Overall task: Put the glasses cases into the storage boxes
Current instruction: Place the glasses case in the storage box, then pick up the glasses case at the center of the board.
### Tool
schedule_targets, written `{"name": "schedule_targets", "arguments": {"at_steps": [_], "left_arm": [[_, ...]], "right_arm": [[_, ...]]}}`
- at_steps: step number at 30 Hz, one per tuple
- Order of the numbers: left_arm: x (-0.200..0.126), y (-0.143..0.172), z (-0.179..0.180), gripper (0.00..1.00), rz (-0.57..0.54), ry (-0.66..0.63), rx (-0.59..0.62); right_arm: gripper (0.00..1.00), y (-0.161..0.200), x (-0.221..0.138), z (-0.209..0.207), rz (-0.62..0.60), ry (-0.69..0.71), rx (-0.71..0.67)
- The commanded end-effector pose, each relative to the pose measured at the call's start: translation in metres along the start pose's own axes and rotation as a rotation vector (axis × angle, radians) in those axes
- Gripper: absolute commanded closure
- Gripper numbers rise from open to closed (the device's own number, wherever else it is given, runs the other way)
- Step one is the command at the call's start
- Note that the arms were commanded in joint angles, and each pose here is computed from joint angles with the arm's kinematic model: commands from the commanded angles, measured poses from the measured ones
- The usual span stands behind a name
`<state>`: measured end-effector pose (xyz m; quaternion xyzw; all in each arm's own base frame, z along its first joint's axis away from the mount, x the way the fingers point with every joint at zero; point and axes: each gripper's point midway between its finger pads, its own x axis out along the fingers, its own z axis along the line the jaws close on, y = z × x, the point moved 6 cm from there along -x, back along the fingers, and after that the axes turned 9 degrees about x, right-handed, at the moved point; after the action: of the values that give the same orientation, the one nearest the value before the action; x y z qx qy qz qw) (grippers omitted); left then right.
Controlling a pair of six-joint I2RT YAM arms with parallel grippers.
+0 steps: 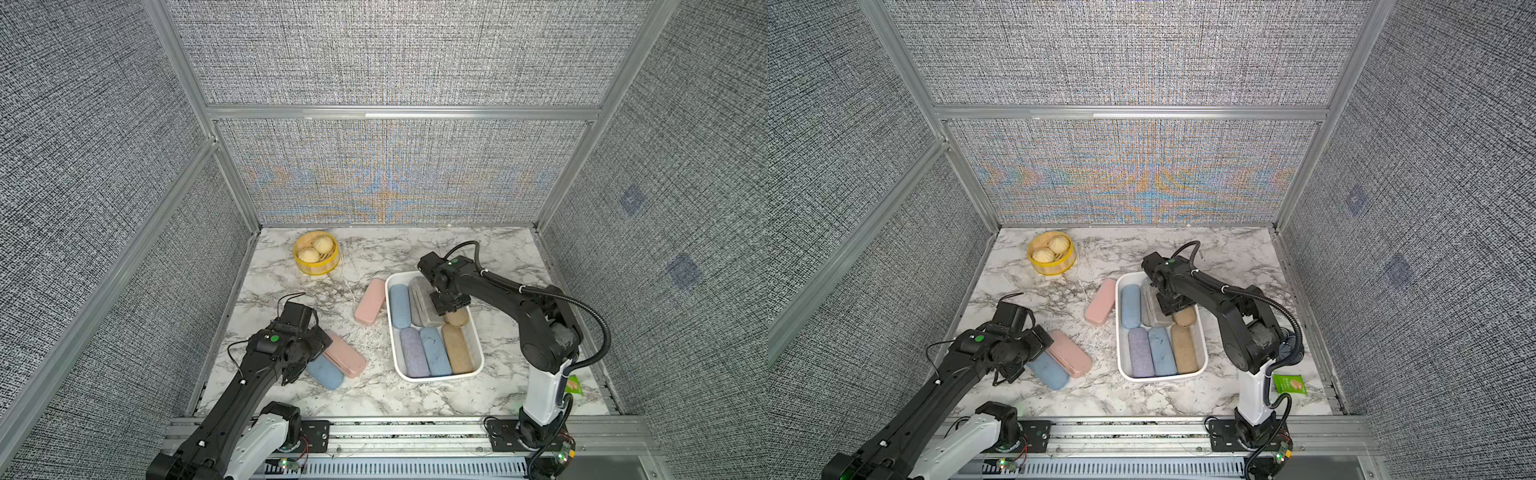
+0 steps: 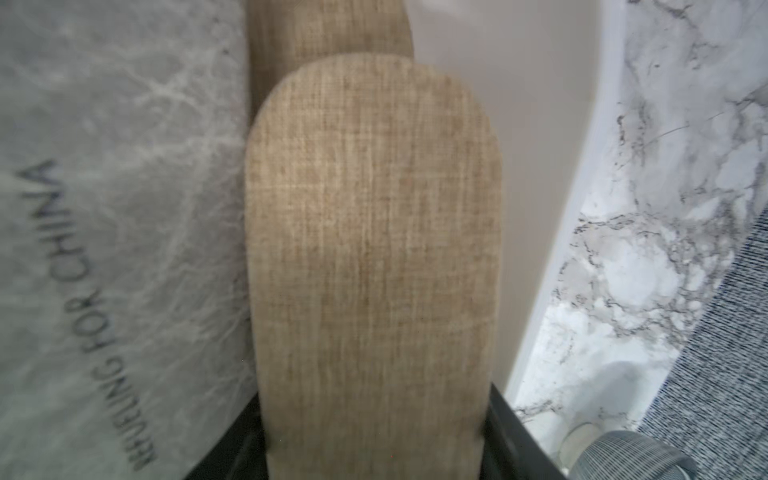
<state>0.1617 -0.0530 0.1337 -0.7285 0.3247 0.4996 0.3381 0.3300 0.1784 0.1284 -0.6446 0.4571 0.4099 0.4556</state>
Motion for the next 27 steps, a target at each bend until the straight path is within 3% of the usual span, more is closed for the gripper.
{"name": "schedule_targets", "arguments": {"at_steps": [1, 5, 9, 18, 27], "left_arm": [[0.007, 0.005, 0.000, 0.01, 0.029, 0.023, -0.025], [0.013, 0.010, -0.001, 0.01, 0.050, 0.047, -0.021], [0.017, 0.014, -0.001, 0.01, 0.074, 0.056, -0.017], [0.017, 0.018, -0.001, 0.03, 0.075, 0.043, -0.012], [0.024, 0.016, -0.012, 0.11, 0.091, 0.050, -0.005]], "right_arm": [[0.49, -0.008, -0.001, 0.017, -0.006, -0.115, 0.068], [0.46, -0.018, 0.001, 0.017, -0.019, -0.097, 0.122], [0.32, -0.022, -0.003, 0.015, -0.031, -0.082, 0.148], [0.21, -0.019, -0.052, -0.004, -0.126, -0.073, 0.182], [0.22, 0.017, -0.109, -0.009, -0.204, -0.090, 0.181]]}}
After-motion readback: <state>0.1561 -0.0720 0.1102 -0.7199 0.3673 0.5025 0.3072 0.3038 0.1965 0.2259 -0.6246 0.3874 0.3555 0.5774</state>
